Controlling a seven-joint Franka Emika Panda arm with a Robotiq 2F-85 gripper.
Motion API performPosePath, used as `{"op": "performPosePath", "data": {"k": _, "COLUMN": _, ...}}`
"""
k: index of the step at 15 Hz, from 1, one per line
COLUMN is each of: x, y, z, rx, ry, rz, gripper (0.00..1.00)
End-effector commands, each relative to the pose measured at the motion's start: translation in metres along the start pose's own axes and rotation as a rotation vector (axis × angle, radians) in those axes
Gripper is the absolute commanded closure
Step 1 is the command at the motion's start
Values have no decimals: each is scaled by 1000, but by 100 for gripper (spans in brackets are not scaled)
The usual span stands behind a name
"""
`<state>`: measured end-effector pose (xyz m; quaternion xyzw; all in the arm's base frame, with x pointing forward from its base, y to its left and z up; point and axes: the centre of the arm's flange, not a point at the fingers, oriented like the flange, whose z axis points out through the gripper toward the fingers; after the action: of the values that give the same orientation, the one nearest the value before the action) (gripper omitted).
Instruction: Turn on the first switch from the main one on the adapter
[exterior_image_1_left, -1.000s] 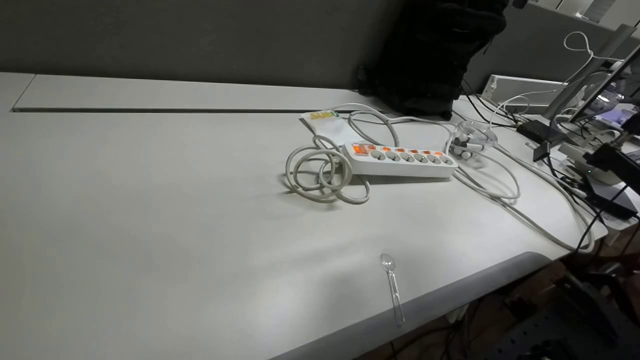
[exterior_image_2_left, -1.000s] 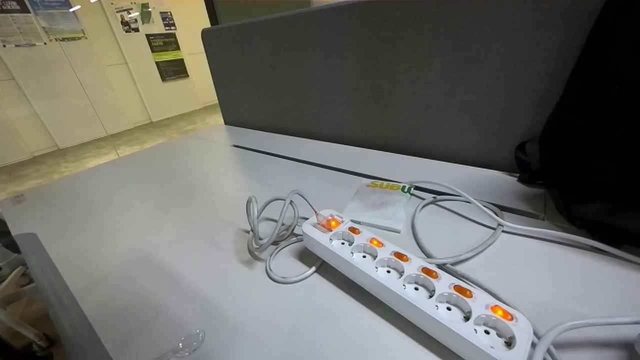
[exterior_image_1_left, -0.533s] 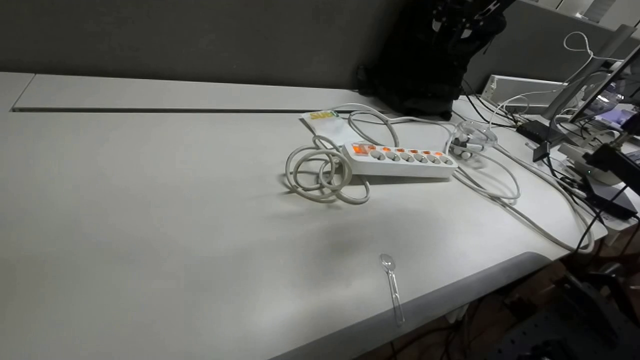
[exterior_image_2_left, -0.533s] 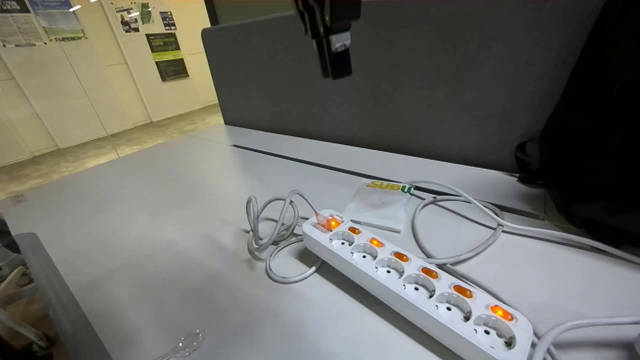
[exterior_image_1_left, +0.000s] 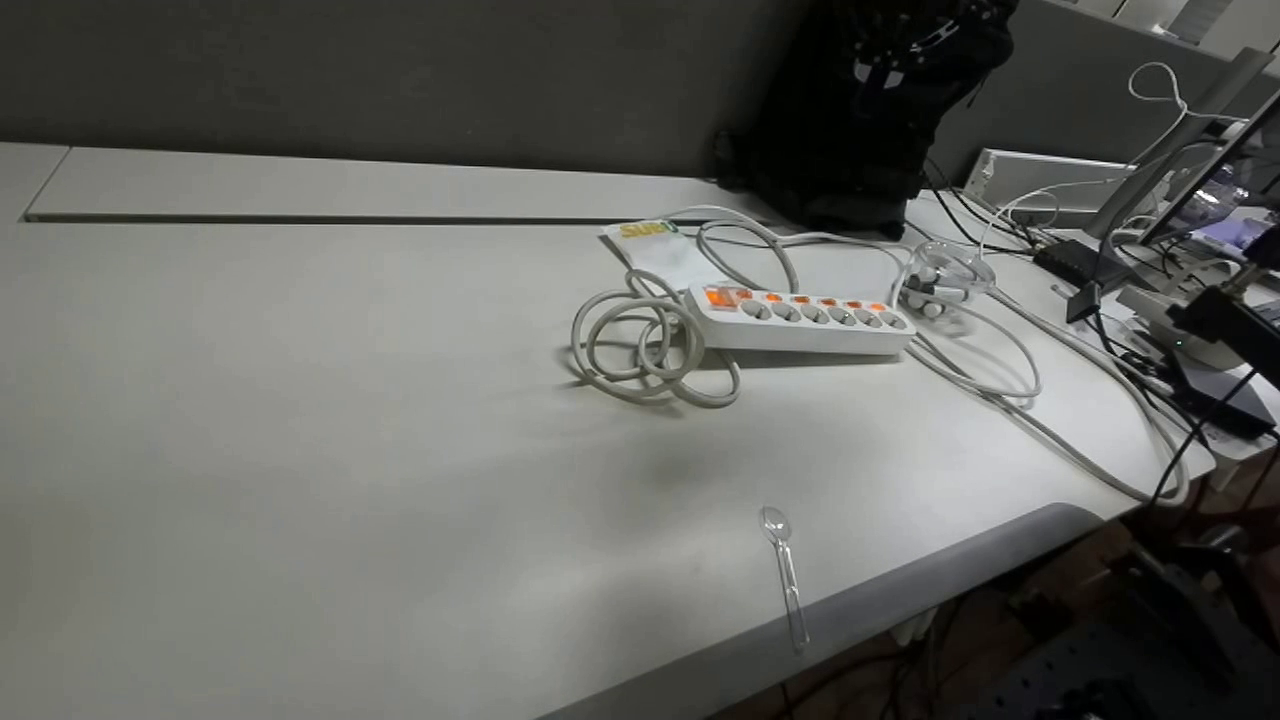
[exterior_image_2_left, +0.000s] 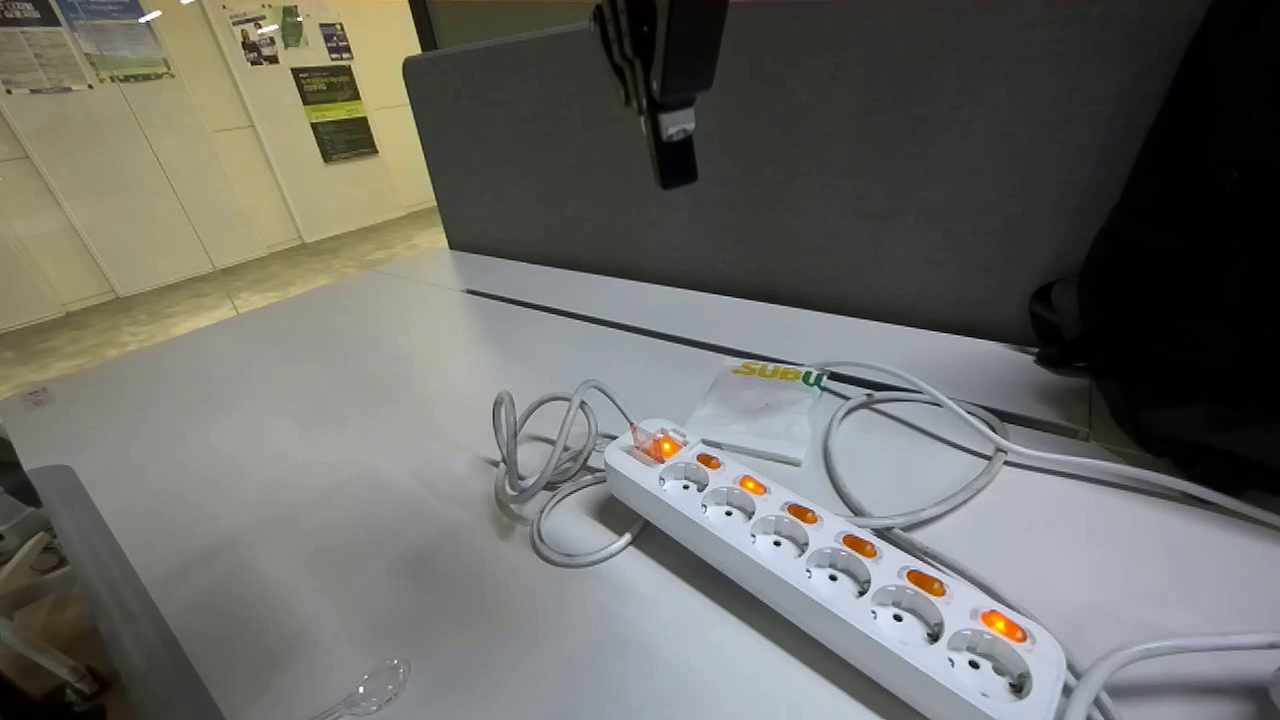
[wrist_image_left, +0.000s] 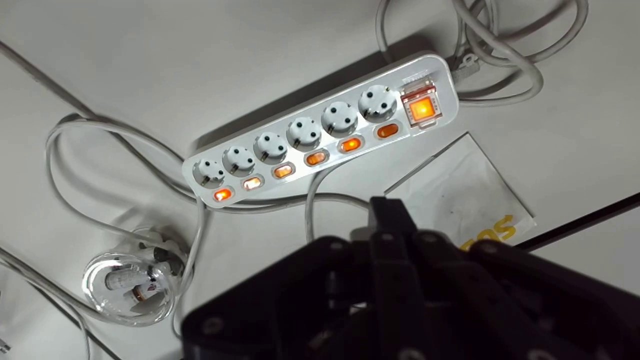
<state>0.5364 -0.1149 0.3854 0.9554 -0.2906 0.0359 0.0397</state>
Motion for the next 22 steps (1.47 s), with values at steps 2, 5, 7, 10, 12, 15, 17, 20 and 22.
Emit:
{"op": "performPosePath", "data": {"k": 2, "x": 10, "y": 6, "z": 7, "rx": 13, "ry": 11, "rz": -53, "gripper": 100}}
{"op": "performPosePath", "data": {"k": 5, "x": 27, "y": 19, "z": 24, "rx": 35, "ry": -48, "rz": -131, "gripper": 100}}
{"op": "performPosePath", "data": {"k": 7, "x": 37, "y": 27, "z": 39, "rx": 46, "ry": -128, "rz": -247, "gripper": 100}}
{"op": "performPosePath", "data": {"k": 10, "x": 52, "y": 34, "z": 59, "rx": 16, "ry": -235, "rz": -382, "gripper": 100}}
{"op": "performPosePath", "data": {"k": 12, "x": 29, "y": 37, "z": 61, "rx": 29, "ry": -211, "rz": -344, "gripper": 99}}
{"op": "performPosePath", "data": {"k": 15, "x": 40, "y": 36, "z": 70, "rx": 18, "ry": -233, "rz": -357, "gripper": 99}}
{"op": "performPosePath", "data": {"k": 17, "x": 38, "y": 35, "z": 72, "rx": 18, "ry": -194, "rz": -351, "gripper": 100}}
{"op": "performPosePath", "data": {"k": 20, "x": 51, "y": 28, "z": 87, "rx": 42, "ry": -134, "rz": -367, "gripper": 100}}
{"op": "performPosePath", "data": {"k": 22, "x": 60, "y": 24, "z": 101, "rx": 53, "ry": -129, "rz": -370, "gripper": 100}}
